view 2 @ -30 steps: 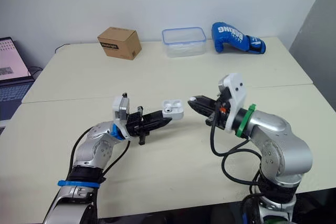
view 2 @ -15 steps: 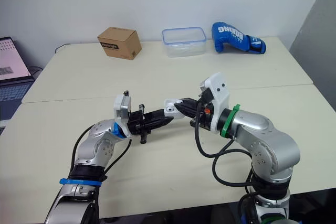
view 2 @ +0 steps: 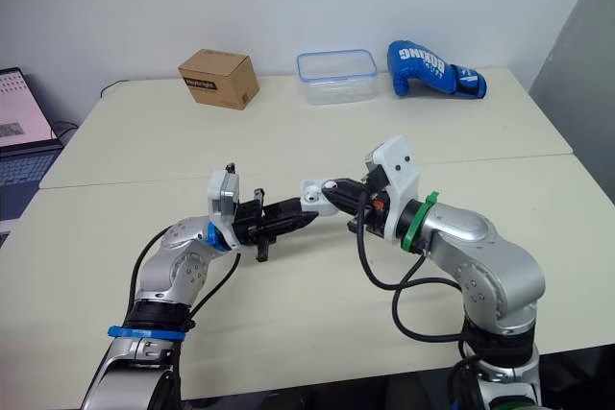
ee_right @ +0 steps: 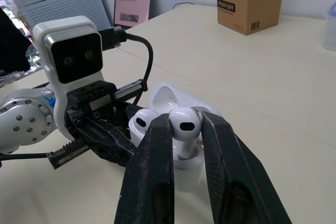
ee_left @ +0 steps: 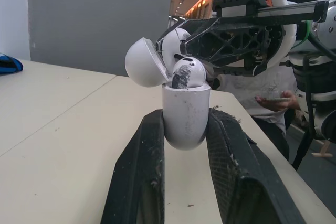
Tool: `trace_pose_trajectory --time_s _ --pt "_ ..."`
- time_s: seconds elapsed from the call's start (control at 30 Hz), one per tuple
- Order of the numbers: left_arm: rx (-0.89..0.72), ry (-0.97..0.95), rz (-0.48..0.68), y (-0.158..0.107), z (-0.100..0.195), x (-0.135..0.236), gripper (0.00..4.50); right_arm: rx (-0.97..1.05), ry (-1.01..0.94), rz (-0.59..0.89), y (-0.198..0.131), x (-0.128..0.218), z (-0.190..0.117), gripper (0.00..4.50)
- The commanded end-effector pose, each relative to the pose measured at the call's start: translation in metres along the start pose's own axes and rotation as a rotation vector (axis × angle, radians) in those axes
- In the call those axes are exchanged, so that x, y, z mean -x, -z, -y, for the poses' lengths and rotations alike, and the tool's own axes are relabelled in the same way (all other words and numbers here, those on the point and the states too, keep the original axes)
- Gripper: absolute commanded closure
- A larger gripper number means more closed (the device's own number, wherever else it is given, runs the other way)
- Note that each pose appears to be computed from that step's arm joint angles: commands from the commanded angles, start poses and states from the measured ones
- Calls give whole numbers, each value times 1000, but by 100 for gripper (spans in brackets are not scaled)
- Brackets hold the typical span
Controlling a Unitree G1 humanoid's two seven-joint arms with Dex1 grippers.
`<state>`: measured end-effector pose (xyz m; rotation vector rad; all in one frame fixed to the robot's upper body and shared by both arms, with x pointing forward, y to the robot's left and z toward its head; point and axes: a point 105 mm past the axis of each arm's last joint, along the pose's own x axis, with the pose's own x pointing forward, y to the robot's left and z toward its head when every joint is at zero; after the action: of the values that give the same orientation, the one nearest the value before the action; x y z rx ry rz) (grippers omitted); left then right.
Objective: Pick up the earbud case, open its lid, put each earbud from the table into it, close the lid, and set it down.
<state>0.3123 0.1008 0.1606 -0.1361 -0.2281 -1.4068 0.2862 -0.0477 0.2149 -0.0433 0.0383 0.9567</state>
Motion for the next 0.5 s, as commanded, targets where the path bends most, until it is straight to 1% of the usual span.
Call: trace_pose_trajectory --time_s 0.03,0.27,0.33,0.37,0.5 --pt "-55 25 36 -17 3 -4 370 38 -2 22 -6 1 -1 410" --pt "-56 21 49 -20 2 -5 370 123 -45 -8 -5 1 -7 410" --pt "-56 21 53 -20 3 -6 370 144 -47 -3 -6 0 -8 337" --pt "-56 21 54 -21 3 -6 370 153 -42 6 -8 0 -7 309" --pt "-53 20 54 -20 4 -6 370 178 -25 31 -12 0 -4 170"
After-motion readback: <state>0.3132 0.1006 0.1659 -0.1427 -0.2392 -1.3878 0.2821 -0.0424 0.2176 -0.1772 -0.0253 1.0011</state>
